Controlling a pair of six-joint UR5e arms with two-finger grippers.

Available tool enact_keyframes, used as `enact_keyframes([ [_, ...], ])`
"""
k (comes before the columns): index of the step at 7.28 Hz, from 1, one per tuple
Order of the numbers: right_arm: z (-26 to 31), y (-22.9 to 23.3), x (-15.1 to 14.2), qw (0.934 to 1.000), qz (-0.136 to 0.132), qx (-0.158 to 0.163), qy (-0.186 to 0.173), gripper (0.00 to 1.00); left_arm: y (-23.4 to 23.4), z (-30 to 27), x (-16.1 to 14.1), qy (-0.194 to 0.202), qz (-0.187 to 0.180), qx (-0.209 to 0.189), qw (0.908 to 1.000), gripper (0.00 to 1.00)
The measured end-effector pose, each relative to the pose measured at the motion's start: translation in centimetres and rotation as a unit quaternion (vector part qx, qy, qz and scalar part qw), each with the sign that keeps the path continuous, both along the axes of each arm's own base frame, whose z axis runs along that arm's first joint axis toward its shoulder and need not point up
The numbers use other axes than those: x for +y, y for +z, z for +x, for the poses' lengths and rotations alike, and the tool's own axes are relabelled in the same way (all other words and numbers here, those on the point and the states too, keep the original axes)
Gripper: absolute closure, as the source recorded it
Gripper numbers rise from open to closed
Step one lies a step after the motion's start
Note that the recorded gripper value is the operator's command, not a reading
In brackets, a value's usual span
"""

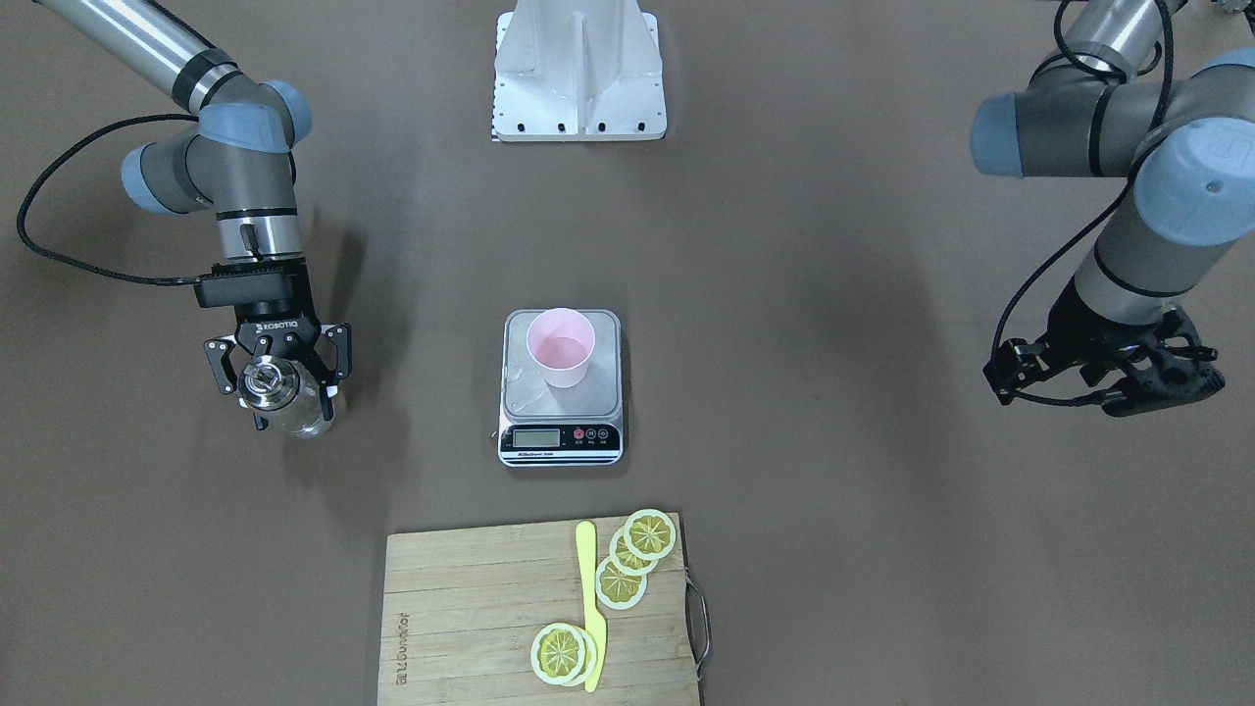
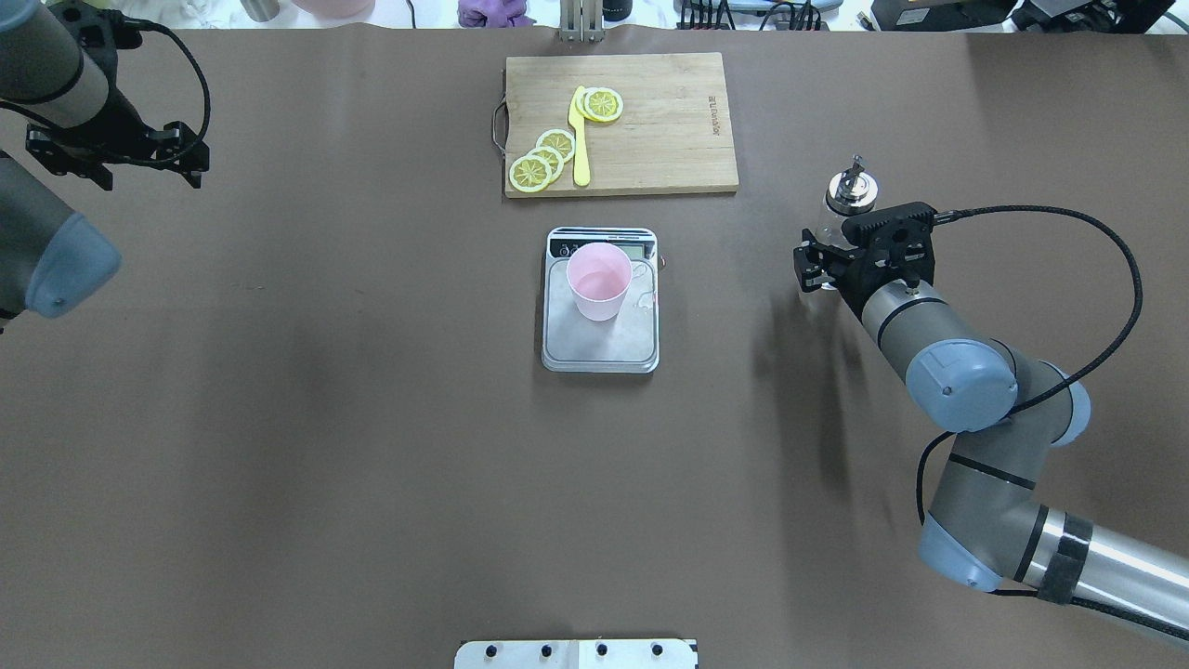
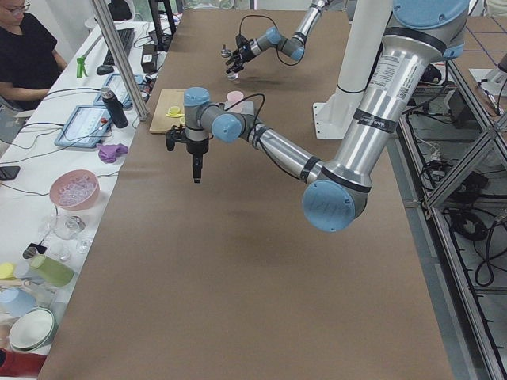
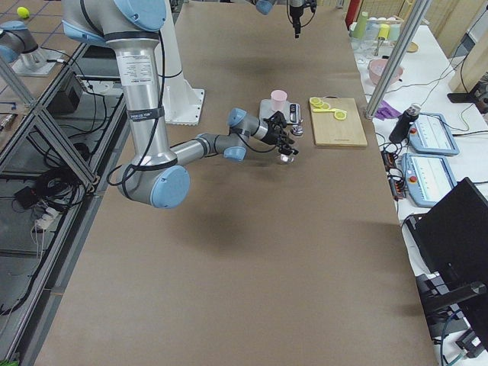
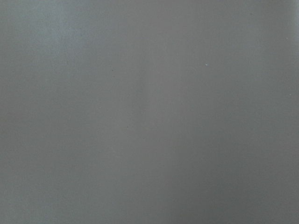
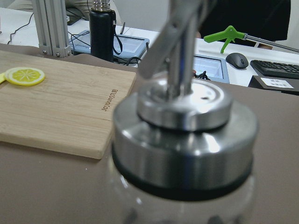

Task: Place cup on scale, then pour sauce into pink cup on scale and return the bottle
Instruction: 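Lower the bottle onto the table and open the right gripper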

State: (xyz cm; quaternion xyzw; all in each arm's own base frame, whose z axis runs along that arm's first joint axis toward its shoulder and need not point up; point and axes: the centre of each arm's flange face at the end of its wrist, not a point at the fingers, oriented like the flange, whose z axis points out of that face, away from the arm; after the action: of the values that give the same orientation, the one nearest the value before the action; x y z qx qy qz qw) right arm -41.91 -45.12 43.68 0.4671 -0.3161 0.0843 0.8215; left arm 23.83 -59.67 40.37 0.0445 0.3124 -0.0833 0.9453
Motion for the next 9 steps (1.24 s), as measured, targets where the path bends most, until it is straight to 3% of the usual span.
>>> enact_keyframes([
  [1, -0.1, 0.1, 0.1, 1.0, -0.002, -0.002, -0.001, 0.31, 0.0, 0.0, 0.0, 0.0, 0.0, 0.0, 1.0, 0.02],
  [3, -0.3, 0.6, 0.1, 1.0, -0.005, 0.001, -0.003, 0.06, 0.0, 0.0, 0.0, 0.0, 0.0, 0.0, 1.0, 0.02],
  [7, -0.5, 0.5, 0.6, 1.0, -0.004, 0.0, -0.006, 0.0, 0.0, 0.1, 0.0, 0.001, 0.0, 0.0, 1.0, 0.02],
  [9, 0.9, 1.4, 3.6, 0.9998, -0.003, 0.004, -0.018, 0.0, -0.1, 0.1, -0.1, 0.001, 0.0, 0.0, 1.0, 0.02],
])
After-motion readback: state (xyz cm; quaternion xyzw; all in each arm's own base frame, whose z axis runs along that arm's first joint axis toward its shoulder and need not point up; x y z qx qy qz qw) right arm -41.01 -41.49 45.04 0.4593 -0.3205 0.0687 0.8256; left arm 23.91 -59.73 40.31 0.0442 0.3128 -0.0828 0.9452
